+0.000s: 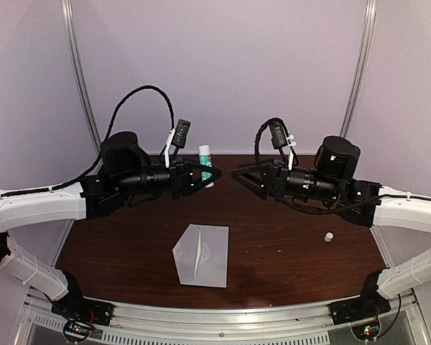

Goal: Place the letter into the envelope and seal it
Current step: Place the solid glue cap at the center of the board, then unscrew the solid glue.

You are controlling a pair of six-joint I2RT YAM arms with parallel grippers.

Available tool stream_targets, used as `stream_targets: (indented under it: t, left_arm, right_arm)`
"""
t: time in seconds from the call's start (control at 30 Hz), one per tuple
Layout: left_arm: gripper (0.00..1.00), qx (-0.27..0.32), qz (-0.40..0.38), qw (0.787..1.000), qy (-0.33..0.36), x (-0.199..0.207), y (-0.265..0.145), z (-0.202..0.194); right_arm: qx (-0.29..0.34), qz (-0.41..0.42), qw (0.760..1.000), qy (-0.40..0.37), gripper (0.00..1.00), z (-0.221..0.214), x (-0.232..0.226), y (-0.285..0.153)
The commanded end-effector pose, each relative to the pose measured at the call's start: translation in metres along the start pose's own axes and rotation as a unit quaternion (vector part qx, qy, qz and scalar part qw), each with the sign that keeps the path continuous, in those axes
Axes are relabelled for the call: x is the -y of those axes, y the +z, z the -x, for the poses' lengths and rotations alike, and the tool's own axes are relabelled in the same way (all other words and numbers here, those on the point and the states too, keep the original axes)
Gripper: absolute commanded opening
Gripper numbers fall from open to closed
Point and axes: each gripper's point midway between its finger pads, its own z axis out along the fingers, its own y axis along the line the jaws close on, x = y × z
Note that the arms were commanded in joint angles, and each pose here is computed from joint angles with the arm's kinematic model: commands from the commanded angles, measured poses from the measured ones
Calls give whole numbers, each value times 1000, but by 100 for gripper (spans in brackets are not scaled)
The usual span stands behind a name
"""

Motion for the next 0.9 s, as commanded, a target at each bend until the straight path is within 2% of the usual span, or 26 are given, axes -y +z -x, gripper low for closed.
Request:
stream_targets:
  t: [0.0,0.4,0.87]
  left_arm:
    - [0,-19,-15,999,46,10,1,-6]
    - [0,-55,-14,996,62,8,15,-24]
    - [0,-71,-17,995,69,7,27,-33]
  right_arm:
    - [18,-7,1000,-10,57,23,-9,-2]
    - [0,21,1000,-4,47,20,-19,30]
    - [-17,13,1000,17,32,5,-7,46]
